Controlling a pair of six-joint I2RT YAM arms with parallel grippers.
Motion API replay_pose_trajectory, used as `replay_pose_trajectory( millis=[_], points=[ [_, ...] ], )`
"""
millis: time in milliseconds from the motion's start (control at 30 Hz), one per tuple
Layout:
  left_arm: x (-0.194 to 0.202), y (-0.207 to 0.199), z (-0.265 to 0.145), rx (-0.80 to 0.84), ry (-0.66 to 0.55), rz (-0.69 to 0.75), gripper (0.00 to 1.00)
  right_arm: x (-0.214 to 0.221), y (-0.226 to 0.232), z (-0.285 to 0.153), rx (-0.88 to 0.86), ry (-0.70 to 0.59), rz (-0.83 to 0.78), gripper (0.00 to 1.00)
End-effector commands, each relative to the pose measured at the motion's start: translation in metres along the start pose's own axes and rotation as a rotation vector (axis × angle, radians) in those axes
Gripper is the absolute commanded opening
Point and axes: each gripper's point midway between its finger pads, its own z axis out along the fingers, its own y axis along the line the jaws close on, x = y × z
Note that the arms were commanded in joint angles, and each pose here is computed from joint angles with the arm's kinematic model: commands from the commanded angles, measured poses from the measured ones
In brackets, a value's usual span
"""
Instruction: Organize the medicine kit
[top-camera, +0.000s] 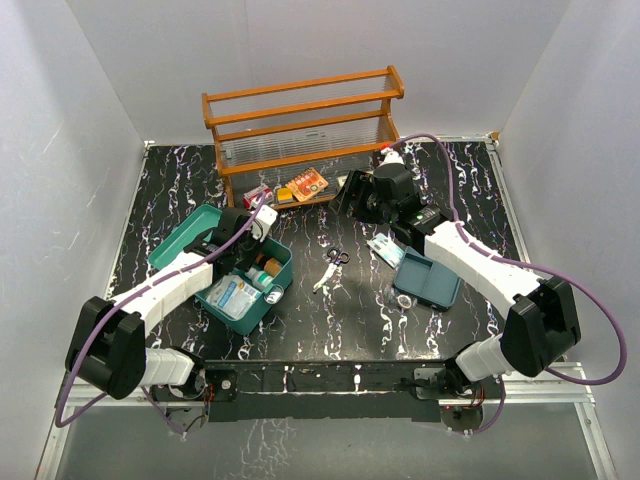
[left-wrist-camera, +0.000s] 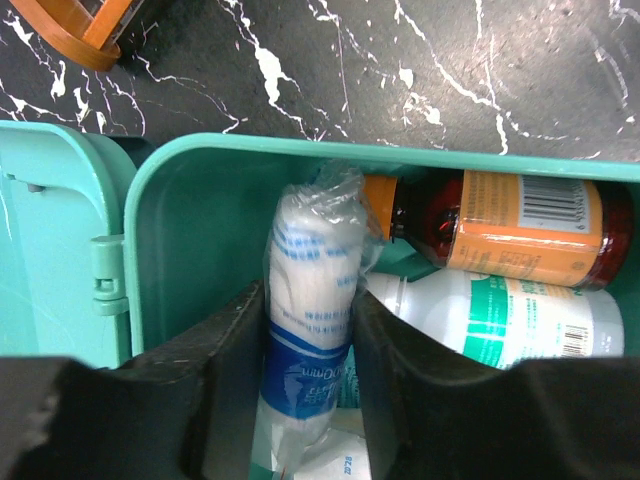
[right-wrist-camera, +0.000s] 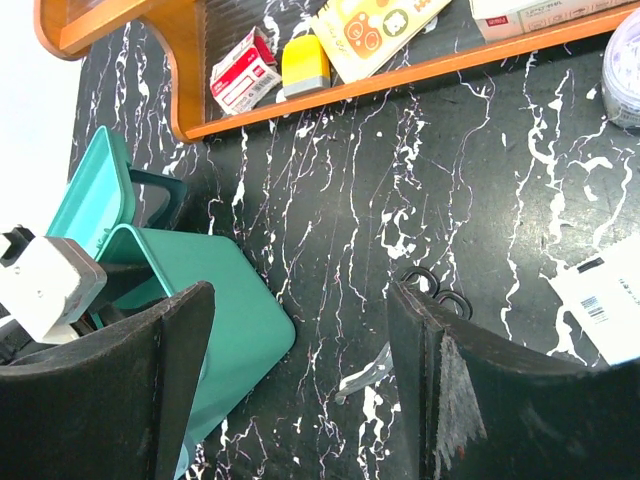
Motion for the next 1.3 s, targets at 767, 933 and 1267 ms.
replay_pose_trajectory(
  millis=[767,933,1267],
  points=[
    [-0.047,0.003,-0.005,-0.013,-0.194,-0.165,0.30,-0.016,0.017,-0.002,-0.075,-0.034,0.025,0.68],
    [-0.045,0.009,0.009,-0.069,-0.173,-0.175,0.21,-0.017,0.016,-0.002,-0.072,-0.036,0.019,0.68],
    [-0.020,0.004,0.028,-0.091,-0.082,-0.166,0.13,-0.020,0.012,-0.003,-0.062,-0.047,0.012,0.67]
  ],
)
